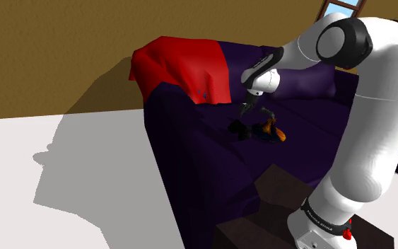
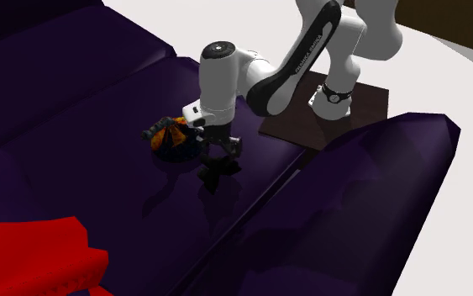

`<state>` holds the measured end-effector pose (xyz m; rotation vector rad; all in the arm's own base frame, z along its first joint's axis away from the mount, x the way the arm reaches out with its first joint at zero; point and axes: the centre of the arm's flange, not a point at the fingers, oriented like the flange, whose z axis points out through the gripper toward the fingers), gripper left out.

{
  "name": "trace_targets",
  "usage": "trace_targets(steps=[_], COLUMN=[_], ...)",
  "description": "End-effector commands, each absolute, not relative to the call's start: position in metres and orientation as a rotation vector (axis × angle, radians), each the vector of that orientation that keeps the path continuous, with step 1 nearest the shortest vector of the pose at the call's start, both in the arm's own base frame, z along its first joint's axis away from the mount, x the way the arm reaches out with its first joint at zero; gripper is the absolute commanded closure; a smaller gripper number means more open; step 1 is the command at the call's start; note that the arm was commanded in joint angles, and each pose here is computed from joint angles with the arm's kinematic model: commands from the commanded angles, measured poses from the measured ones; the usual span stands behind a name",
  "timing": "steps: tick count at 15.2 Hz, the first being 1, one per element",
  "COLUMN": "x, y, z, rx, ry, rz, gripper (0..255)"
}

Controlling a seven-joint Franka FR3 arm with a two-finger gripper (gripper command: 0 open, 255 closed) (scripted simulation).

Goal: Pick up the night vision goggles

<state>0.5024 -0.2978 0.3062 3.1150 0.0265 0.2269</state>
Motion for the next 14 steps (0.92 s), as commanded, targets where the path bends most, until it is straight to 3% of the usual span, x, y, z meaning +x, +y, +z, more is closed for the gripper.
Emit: trace_targets(steps=[1,11,12,14], x=[0.515,0.516,0.516,0.516], y=[-0.315,-0.316,-0.316,-0.316], z=[0.286,0.245,0.245,0.245], rx=[3.120,3.120,3.120,3.120], ry=[0.027,0.028,0.027,0.028], rz=[0.230,0.230,0.230,0.230], gripper=[0,0,255,255])
